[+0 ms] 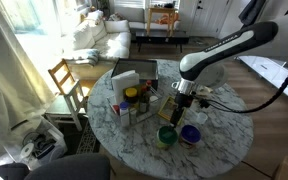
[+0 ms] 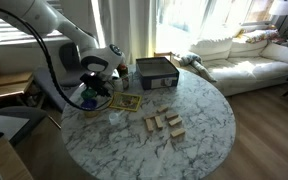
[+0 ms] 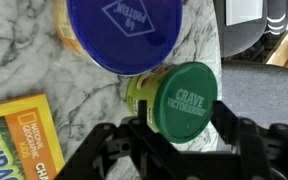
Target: Swap the lids on the can
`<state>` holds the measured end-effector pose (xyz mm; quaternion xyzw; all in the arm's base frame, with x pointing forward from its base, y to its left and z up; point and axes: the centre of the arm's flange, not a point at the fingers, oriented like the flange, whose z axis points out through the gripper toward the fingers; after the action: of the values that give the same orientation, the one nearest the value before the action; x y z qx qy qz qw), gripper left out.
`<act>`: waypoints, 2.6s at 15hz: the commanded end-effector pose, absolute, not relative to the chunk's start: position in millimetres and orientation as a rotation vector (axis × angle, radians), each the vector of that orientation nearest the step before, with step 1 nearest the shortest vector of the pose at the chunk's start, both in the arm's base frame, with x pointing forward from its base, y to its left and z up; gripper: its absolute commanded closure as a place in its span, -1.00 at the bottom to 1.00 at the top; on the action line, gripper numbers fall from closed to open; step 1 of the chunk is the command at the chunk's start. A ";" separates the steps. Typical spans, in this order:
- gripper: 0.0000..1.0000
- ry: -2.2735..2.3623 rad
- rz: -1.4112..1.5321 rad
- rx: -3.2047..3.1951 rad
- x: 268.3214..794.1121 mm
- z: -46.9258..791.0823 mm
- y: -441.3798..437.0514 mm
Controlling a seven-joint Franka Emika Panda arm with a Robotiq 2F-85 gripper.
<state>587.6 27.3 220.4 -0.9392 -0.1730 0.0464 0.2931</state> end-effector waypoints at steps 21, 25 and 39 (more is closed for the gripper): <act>0.92 -0.377 -0.030 -2.395 614.5 275.4 -35.3; 0.98 -0.334 -0.043 -2.378 612.8 276.1 -44.6; 0.98 0.123 -0.104 -2.599 619.4 210.3 -146.1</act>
<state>615.1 -141.3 218.0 -0.9547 0.0141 -0.0386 0.2947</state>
